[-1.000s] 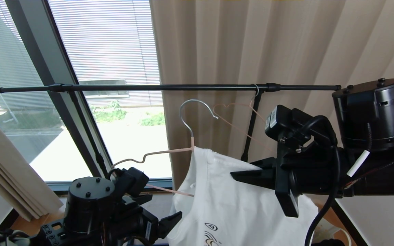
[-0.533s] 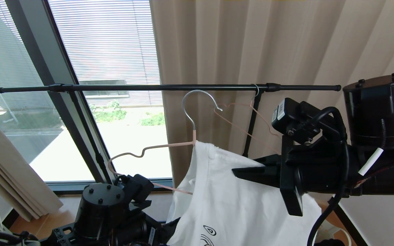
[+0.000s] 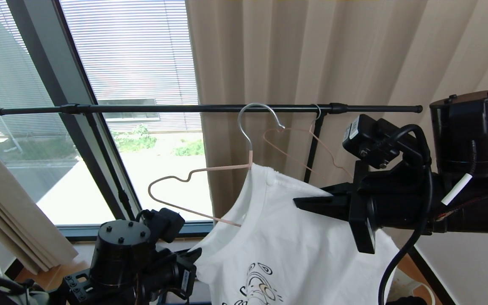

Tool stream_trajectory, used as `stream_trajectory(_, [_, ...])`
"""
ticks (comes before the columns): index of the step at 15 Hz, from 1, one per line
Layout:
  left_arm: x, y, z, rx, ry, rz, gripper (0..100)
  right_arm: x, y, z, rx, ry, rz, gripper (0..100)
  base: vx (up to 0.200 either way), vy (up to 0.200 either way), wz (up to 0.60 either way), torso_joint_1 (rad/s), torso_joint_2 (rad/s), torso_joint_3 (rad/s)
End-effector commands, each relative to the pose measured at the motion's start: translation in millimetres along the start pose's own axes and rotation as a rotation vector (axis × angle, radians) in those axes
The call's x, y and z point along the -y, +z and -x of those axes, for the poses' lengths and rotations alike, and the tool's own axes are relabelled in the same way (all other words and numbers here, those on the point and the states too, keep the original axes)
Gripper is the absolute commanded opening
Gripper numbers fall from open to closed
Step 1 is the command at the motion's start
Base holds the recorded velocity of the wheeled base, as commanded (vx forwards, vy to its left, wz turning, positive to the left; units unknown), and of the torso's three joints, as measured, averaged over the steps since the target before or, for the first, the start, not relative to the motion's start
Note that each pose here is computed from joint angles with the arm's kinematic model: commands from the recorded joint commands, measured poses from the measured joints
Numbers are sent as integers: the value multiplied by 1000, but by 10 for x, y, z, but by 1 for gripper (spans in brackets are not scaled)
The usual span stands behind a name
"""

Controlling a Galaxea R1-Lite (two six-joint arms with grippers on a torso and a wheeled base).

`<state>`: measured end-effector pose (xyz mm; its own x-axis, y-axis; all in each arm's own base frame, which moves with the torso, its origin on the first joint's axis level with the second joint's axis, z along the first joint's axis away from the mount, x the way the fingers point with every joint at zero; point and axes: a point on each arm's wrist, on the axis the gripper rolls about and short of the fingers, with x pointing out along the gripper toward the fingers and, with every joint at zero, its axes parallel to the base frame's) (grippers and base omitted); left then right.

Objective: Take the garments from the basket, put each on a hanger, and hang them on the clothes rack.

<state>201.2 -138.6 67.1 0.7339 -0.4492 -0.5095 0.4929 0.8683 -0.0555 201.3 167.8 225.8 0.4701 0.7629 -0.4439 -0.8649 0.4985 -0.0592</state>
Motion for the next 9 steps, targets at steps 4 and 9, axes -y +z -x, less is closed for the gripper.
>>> stream_trajectory(4, [-240, 195, 27, 86, 85, 56, 0, 54, -69, -94, -37, -3, -15, 0, 0, 0, 0, 0, 0, 0])
stream_trajectory(9, [-515, 305, 7, 129, 176, 112, 0, 61, -198, -124, -80, 0, 37, 0, 0, 0, 0, 0, 0, 0])
